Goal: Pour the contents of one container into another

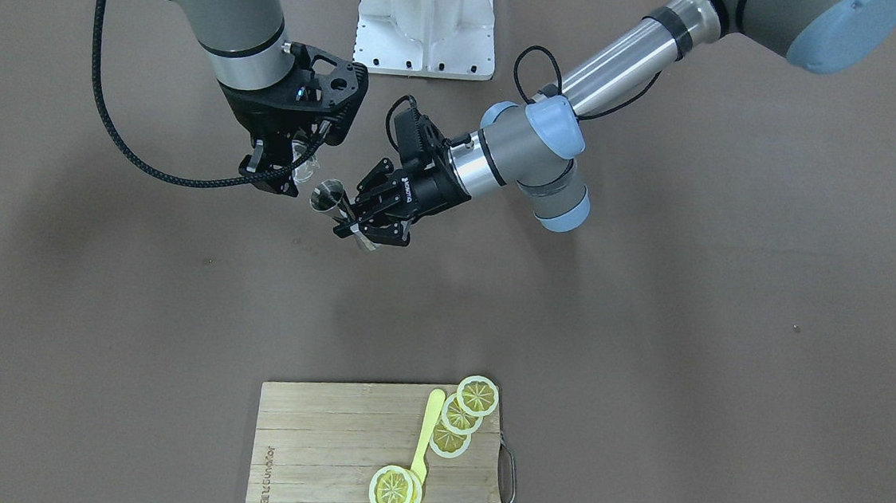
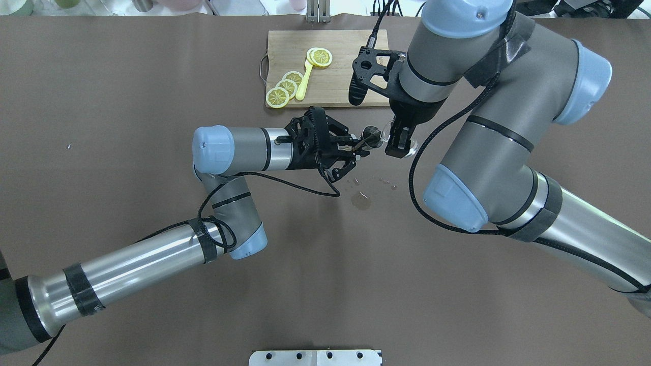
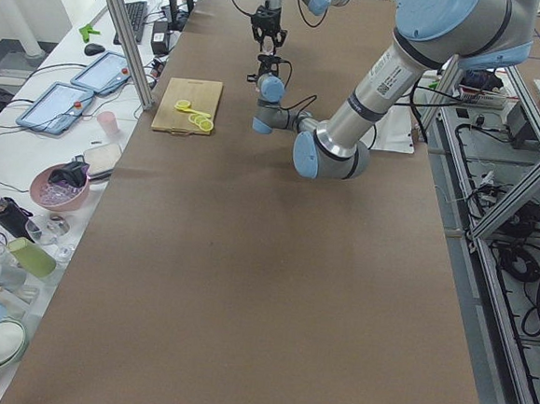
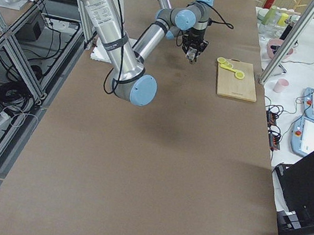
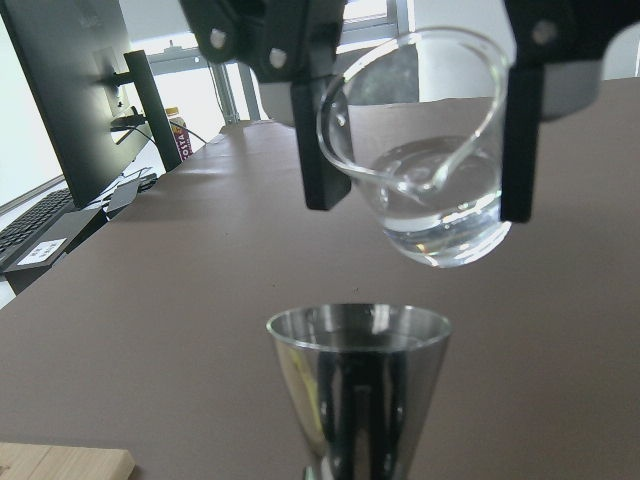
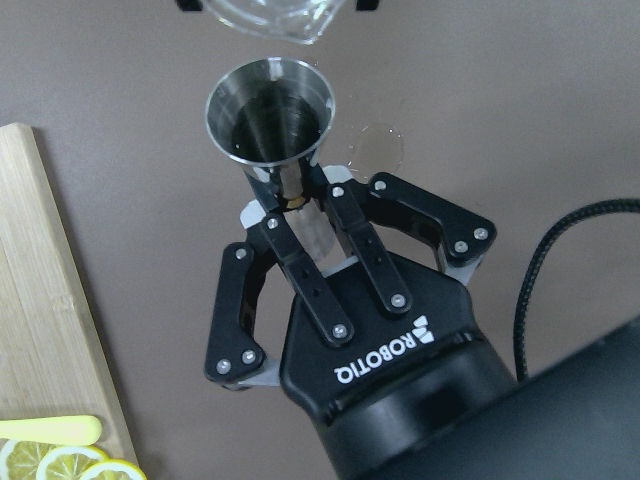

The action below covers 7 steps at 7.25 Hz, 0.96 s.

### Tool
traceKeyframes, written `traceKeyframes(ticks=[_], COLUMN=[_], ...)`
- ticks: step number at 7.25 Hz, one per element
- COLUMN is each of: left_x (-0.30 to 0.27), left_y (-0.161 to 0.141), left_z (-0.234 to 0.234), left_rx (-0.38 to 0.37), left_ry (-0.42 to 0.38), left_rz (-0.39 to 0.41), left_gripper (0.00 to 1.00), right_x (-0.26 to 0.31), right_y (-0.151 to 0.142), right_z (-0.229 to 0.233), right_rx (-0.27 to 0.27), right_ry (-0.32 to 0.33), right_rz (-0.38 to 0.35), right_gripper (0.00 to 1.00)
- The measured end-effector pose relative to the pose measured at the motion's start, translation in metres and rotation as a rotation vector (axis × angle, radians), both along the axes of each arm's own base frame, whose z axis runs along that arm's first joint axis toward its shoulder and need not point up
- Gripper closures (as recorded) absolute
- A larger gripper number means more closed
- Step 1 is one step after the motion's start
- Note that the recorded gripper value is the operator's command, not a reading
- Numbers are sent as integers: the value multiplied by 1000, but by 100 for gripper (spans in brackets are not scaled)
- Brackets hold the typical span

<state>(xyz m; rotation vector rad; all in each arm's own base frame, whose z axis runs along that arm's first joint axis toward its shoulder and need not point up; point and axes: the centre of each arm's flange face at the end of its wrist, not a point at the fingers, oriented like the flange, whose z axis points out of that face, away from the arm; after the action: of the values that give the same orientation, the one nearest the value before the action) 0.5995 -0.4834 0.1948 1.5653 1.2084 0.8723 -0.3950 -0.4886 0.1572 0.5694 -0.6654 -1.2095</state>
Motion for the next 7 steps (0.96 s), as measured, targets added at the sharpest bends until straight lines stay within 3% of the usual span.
traceKeyframes(ticks=[7], left_x=[-1], left_y=[1], left_z=[1], left_rx=[3], left_ry=[5], left_rz=[0], left_gripper=[100], right_x=[-16], right_y=[-17], right_z=[-13], right_rx=[2], right_ry=[80], right_rz=[-39], right_gripper=[100])
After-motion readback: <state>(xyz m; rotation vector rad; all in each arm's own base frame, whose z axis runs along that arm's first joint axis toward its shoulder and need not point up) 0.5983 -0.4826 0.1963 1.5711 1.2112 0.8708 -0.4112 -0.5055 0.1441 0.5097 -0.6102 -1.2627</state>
